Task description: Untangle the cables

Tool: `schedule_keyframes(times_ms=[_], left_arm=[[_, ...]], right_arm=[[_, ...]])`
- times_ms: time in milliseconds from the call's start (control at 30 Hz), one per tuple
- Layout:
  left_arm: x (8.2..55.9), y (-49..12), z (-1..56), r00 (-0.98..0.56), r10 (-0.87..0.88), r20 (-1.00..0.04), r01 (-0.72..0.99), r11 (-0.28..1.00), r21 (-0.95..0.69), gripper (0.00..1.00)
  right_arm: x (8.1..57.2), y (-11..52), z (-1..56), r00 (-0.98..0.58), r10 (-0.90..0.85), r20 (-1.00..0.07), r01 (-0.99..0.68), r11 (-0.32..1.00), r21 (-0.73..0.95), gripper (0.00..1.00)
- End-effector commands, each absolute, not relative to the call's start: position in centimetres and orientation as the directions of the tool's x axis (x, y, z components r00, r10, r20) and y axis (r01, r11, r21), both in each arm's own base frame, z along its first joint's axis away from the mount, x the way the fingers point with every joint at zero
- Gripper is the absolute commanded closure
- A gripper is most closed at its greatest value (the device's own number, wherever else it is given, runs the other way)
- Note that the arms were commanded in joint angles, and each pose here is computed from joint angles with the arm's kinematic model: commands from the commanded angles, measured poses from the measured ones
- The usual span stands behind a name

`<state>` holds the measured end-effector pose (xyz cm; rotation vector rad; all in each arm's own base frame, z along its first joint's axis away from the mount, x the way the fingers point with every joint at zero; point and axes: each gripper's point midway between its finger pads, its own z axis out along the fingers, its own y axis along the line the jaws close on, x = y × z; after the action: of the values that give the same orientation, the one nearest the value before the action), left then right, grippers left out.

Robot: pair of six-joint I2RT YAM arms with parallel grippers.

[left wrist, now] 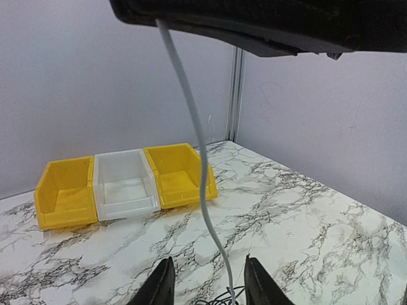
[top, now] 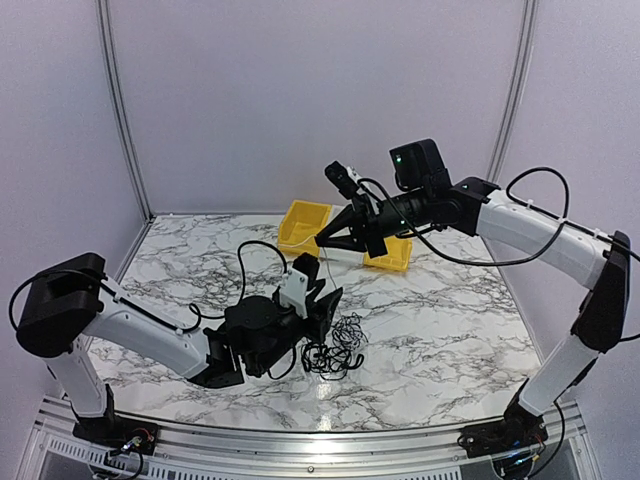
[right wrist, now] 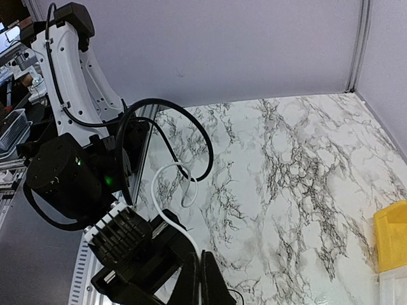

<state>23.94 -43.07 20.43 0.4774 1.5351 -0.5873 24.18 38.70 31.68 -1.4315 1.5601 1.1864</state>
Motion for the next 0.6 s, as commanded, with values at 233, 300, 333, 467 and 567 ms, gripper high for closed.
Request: schedule_keyframes(times_ms=[233, 300, 333, 467, 567], left_arm=[[24.7, -43.4, 22.2, -0.008, -0.136, -0.991, 0.632, 0.767, -0.110, 0.80], [24.8, -43.4, 22.2, -0.006, -0.136, -0.991, 0.635, 0.765, -0.109, 0.87], [24.8, -43.4, 22.2, -0.005, -0.138, -0.990, 0.635, 0.764, -0.110, 0.91], [24.8, -42.9, 22.1, -0.002, -0.154, -0.988, 0.629, 0.768, -0.121, 1.00], [24.7, -42.2, 22.2, -0.004, -0.178, -0.984, 0.620, 0.771, -0.142, 1.00]], right_arm=[[24.0, 39.5, 32.9, -0.126, -0.316, -0.940, -0.986, -0.064, 0.154, 1.00], [24.0, 39.6, 32.7, -0.127, -0.319, -0.939, -0.986, -0.065, 0.155, 1.00], [24.0, 39.6, 32.6, -0.127, -0.319, -0.939, -0.986, -0.065, 0.156, 1.00], [24.0, 39.5, 32.4, -0.127, -0.323, -0.938, -0.986, -0.065, 0.155, 1.00], [24.0, 39.4, 32.1, -0.119, -0.331, -0.936, -0.987, -0.060, 0.147, 1.00]])
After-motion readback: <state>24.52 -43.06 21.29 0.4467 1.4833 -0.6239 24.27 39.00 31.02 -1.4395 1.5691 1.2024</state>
